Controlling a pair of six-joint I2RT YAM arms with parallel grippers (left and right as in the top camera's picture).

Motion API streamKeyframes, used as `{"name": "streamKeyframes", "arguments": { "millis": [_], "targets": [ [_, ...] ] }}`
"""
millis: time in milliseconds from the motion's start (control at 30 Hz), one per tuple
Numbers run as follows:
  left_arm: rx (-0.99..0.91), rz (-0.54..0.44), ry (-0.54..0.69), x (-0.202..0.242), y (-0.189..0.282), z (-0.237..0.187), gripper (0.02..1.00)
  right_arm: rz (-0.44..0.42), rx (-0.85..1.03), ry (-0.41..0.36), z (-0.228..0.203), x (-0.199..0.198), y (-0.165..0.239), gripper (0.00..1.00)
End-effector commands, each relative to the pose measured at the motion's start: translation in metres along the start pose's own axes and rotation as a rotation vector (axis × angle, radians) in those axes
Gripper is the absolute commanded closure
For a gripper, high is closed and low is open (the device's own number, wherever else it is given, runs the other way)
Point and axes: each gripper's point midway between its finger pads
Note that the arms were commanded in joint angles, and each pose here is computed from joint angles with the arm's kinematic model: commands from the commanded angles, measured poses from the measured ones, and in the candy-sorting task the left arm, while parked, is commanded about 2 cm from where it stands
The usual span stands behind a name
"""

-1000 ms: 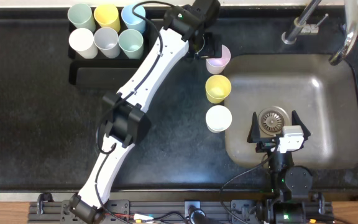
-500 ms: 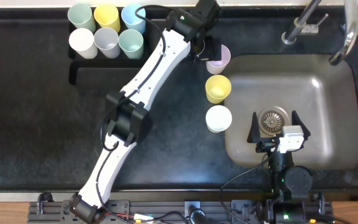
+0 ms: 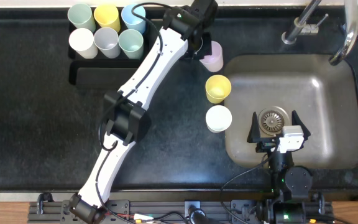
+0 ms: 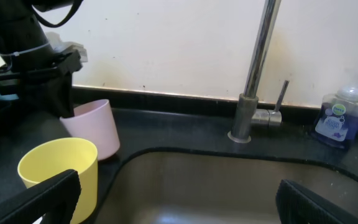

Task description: Store Cups

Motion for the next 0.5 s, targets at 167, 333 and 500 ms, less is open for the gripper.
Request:
{"name": "streamKeyframes", "arguments": {
  "millis": [167, 333, 500],
  "targets": [
    [-0.050, -0.014, 0.020, 0.001, 0.018, 0.015, 0.985, 0.006, 0.000, 0.003, -0.003, 0.002, 0.000, 0.003],
    [-0.151, -0.082, 0.071, 0.014, 0.101, 0.043, 0.985, 0.006, 0.000, 0.003, -0.003, 0.002, 0.000, 0.003],
    [-0.258, -0.113, 0.187, 0.075, 0.222, 0.058, 0.982, 0.006, 0.000, 0.003, -0.003, 0.002, 0.000, 0.003]
  ]
}}
Point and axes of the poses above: each gripper's point midway between its finger pads, its own y axis back along the fingers, its own x axis along the line the jaws close on, z = x × y, and after that the axes turned 9 degrees about y, right-handed
